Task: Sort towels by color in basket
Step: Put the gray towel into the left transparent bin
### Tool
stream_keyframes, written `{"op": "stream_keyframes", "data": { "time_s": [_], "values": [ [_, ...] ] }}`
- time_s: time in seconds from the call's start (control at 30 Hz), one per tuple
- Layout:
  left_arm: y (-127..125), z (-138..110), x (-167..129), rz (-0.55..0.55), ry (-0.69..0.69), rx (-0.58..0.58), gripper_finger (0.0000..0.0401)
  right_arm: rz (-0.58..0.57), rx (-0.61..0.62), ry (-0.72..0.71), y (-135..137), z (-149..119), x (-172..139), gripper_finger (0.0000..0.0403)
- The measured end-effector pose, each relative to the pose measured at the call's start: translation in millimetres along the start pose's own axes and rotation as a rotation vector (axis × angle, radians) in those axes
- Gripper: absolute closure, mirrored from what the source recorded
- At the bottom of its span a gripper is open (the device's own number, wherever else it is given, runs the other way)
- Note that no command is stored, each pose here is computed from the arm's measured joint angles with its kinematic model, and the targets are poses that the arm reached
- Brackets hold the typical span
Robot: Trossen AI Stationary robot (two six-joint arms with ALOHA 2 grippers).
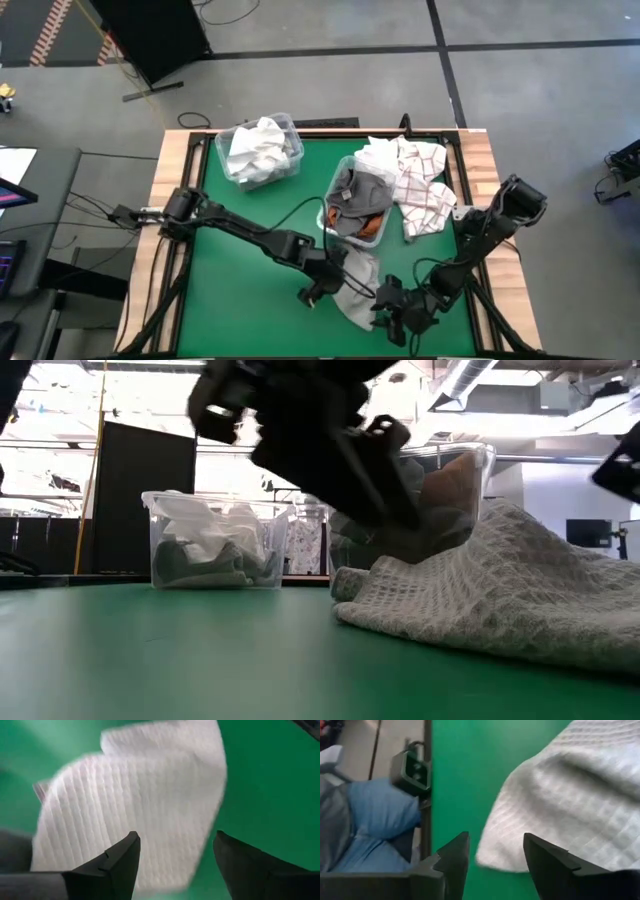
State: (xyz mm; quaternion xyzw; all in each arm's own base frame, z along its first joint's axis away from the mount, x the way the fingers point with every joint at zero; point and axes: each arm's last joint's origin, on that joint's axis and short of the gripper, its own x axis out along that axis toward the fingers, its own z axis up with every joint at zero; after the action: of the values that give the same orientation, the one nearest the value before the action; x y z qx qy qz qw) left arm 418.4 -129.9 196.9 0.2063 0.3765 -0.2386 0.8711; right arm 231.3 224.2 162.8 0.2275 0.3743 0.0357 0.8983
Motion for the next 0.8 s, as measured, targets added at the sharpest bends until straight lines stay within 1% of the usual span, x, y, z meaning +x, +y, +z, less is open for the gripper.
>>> {"op": "stream_keyframes", "data": {
  "time_s": [0.13,0.3,0.4,0.5,0.57,0.63,0.7,0.8],
  "values": [
    [1.2,-0.3,18.5,0.022,-0.057,0.020,0.0132,0.038,-0.007,0.000,7.6,-6.4,-3.5,0.0164],
    [-0.4,-9.9,44.4,0.030,-0.057,0.023,0.0099,0.043,0.007,0.008,9.6,-9.8,-5.0,0.0153],
    [-2.5,-18.3,58.5,0.020,-0.033,0.017,0.0091,0.044,0.003,0.010,10.2,-10.7,-5.5,0.0153],
    [-3.0,-20.9,63.6,0.019,-0.026,-0.017,0.0093,0.045,-0.002,0.010,10.4,-11.1,-5.6,0.0153],
    [-2.7,-22.2,63.6,0.021,-0.011,-0.048,0.0106,0.036,-0.006,0.017,9.5,-11.7,-5.6,0.0153],
    [-2.4,-24.0,63.6,0.016,0.003,-0.070,0.0133,0.004,0.005,0.047,6.0,-14.1,-5.7,0.0154],
    [-2.4,-25.2,61.5,0.010,0.024,-0.077,0.0171,-0.054,0.025,0.101,-0.4,-18.5,-6.1,0.0154],
    [-3.1,-29.0,60.5,-0.005,0.065,-0.066,0.0247,-0.196,0.074,0.174,-14.0,-25.3,-10.3,0.0154]
  ]
}}
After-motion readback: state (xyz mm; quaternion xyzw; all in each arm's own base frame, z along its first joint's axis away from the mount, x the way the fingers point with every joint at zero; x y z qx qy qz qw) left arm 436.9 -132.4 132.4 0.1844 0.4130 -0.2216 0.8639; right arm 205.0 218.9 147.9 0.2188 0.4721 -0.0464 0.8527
